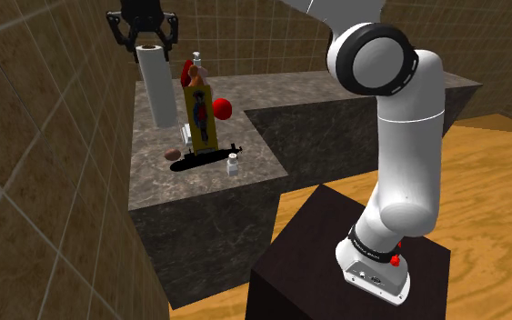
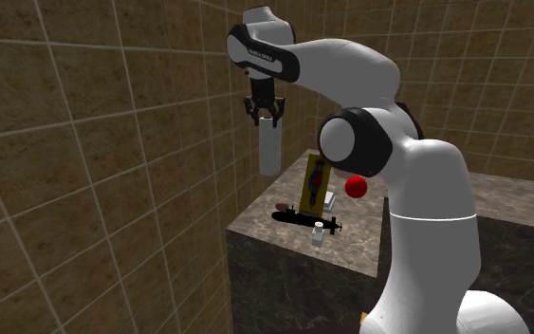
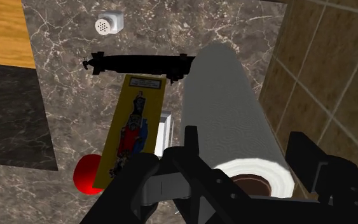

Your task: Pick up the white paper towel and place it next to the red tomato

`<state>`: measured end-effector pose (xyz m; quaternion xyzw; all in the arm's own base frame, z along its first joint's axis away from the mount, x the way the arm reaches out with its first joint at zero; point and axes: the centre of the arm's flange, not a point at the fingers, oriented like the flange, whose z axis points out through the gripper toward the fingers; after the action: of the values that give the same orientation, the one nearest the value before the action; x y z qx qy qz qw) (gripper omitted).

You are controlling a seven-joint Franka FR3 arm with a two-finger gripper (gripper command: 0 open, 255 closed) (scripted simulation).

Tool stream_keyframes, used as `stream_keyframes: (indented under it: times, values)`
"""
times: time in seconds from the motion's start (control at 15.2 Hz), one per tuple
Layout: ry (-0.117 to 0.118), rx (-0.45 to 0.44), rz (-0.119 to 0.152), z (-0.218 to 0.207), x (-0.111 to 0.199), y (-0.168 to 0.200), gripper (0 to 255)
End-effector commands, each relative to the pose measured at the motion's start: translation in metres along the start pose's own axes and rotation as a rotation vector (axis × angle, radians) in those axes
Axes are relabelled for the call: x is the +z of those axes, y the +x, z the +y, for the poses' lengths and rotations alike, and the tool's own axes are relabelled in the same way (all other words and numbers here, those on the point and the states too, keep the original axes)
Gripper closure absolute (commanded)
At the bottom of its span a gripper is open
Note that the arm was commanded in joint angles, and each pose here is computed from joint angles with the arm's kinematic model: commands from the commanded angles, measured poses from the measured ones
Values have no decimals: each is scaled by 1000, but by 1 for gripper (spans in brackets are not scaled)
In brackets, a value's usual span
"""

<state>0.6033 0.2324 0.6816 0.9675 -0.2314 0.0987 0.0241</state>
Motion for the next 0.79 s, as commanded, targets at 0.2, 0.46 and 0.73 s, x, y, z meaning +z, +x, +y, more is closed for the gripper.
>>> stream_keyframes:
  times: [0.2,0.46,0.73]
  values:
    - [-1,1,-1,22,-7,16,255]
    - [-1,1,-1,64,9,43,255]
    - [-1,1,-1,107,25,69,255]
